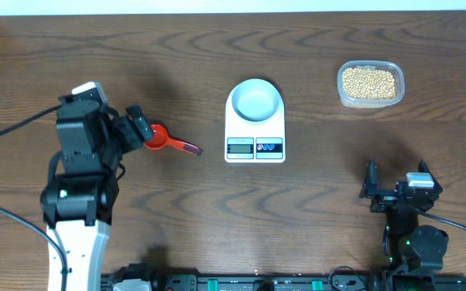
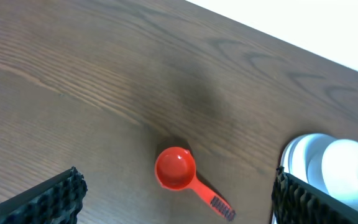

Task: Scoop item into bowl and weigh 50g on scale
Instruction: 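Move the left gripper forward toward the red scoop's bowl, then grasp the red scoop's bowl rim with the left gripper and lift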

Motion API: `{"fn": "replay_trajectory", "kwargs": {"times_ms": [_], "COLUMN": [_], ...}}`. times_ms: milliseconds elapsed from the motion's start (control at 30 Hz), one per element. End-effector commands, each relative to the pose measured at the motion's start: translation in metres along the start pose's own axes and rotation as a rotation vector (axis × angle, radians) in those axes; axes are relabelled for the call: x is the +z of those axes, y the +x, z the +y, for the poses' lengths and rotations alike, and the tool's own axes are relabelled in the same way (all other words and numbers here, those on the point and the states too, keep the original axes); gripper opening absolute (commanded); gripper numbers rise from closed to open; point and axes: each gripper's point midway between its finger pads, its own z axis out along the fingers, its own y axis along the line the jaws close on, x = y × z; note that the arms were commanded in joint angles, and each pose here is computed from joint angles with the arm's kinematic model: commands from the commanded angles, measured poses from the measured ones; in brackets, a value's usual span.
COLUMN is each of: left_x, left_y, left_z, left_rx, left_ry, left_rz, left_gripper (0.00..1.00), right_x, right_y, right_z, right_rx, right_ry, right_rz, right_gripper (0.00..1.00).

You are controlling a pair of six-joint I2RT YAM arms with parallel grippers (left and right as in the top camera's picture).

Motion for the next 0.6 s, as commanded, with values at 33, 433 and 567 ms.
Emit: {"fn": "replay_trajectory", "kwargs": {"times_ms": [33, 433, 567], "left_x": [0.007, 0.011, 0.013], "left_y": [-0.006, 0.007, 0.002], "left_z": [0.008, 0.019, 0.019], "left_rx": [-0.142, -0.242, -0.242], "left_ry": [-0.057, -0.127, -0.127], "left_rz": [0.006, 0.049, 0.028], "left_gripper": [0.98, 0.98, 0.98], "right_x": [0.000, 0.000, 0.000], "right_y": [0.000, 0.000, 0.000], "right_z": [0.000, 0.000, 0.000], "right_rx": [0.014, 0.014, 0.014], "right_ry": [0.002, 0.001, 0.001], "right_rz": [-0.003, -0.003, -0.003], "right_gripper": [0.99, 0.99, 0.99]}}
